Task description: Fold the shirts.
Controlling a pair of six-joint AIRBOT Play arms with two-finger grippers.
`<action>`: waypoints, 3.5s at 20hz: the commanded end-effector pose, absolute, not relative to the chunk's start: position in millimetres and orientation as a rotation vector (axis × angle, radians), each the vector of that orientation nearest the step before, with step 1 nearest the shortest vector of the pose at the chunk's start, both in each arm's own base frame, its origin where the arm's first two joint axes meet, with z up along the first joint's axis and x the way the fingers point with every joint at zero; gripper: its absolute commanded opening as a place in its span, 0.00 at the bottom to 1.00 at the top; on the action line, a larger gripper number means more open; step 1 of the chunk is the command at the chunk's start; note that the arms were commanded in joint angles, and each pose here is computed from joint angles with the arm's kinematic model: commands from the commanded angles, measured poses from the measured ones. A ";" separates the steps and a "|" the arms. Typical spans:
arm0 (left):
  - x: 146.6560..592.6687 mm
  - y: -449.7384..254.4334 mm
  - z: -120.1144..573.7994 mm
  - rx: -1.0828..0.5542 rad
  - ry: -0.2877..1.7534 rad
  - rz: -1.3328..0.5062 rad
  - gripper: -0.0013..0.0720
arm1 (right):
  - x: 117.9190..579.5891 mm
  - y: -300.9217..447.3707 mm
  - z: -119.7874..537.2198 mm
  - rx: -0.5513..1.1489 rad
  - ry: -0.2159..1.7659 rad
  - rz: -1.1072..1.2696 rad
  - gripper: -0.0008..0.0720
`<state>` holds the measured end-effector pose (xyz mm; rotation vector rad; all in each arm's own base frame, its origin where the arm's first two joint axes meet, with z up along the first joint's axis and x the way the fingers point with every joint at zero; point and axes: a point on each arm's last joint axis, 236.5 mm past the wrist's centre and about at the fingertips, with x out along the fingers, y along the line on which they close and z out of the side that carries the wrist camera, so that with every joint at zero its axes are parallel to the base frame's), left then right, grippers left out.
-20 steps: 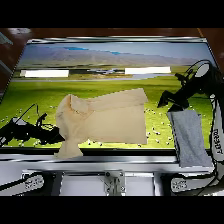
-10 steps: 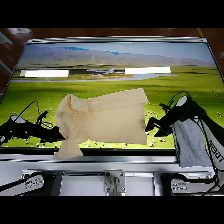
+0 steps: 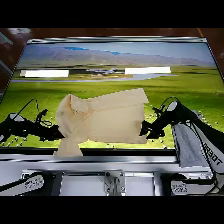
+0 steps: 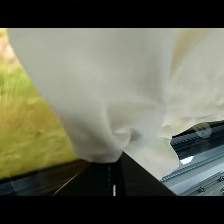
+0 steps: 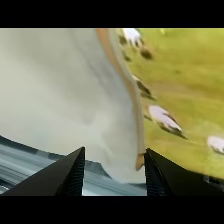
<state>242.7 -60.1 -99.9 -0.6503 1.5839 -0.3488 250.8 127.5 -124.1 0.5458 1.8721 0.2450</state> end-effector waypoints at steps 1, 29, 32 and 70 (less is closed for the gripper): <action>255.2 -56.9 -89.2 -0.633 1.557 -0.361 0.07 | 257.3 154.6 -121.8 0.562 1.826 0.309 0.68; 186.2 -64.1 494.8 -0.008 0.109 -0.212 0.07 | 236.8 112.8 437.8 0.175 0.437 0.441 0.09; 234.5 -48.3 430.1 -0.053 0.304 -0.222 0.07 | 275.7 114.8 357.0 0.164 0.730 0.400 0.09; 223.3 43.3 -66.0 -0.638 1.752 -0.005 1.00 | 441.9 -17.6 16.5 0.296 1.410 0.088 0.90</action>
